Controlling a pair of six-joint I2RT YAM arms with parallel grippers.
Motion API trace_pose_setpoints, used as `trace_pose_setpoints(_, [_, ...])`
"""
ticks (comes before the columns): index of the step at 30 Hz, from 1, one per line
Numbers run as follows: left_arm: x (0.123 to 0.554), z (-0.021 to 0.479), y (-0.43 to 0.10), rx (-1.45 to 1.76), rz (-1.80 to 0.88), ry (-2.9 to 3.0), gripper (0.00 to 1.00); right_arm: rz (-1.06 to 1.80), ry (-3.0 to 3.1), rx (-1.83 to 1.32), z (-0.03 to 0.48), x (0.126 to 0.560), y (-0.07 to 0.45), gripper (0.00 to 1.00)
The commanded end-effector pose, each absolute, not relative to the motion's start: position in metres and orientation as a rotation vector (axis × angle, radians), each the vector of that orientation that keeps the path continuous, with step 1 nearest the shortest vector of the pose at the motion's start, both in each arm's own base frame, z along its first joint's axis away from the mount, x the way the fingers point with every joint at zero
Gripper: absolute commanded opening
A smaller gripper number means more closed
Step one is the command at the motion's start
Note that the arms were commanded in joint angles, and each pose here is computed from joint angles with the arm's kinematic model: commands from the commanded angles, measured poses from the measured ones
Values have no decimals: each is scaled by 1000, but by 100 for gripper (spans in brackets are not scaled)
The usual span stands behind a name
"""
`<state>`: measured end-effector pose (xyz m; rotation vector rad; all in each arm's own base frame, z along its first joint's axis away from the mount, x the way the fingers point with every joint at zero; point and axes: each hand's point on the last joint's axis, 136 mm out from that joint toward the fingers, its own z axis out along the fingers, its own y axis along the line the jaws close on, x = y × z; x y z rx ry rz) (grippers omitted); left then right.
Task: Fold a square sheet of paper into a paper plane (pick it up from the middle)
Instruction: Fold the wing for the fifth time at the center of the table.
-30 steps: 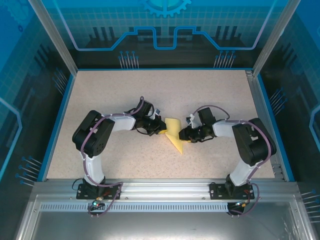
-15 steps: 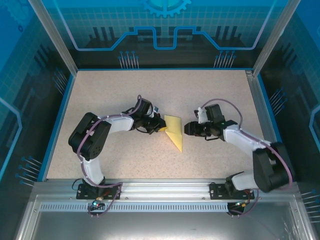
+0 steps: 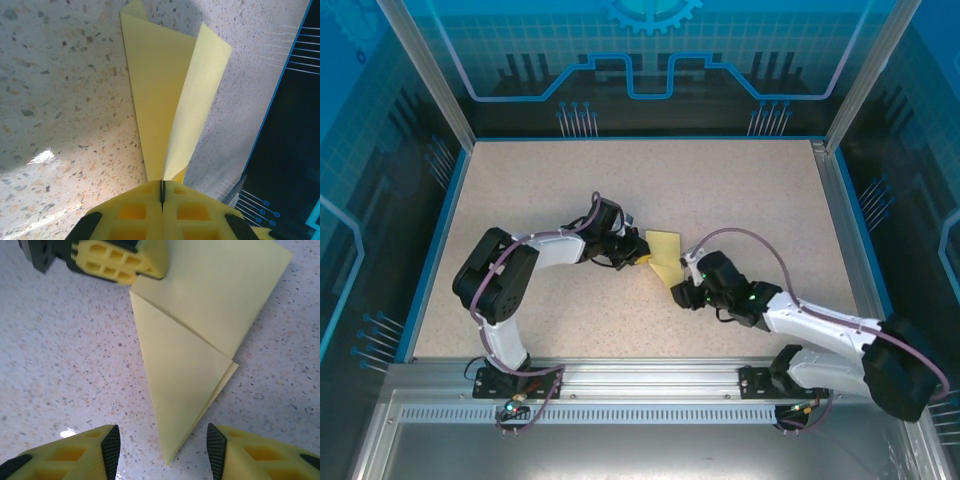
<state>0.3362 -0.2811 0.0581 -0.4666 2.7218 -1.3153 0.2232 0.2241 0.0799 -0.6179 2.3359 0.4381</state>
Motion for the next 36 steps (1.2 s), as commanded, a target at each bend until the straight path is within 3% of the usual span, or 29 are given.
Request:
trace_pose_setpoints(1, [338, 67, -278, -499, -1323, 2693, 0, 242, 2251, -673, 86, 239, 240, 51])
trace_pose_setpoints(11, [338, 68, -279, -489, -1326, 2695, 0, -373, 2174, -798, 64, 250, 253, 42])
trace_pose_setpoints(27, [339, 72, -281, -479, -1337, 2694, 1, -368, 2226, -786, 38, 244, 261, 36])
trace_pose_setpoints(36, [338, 73, -280, -477, -1332, 2696, 0, -387, 2213, -770, 40, 245, 253, 19])
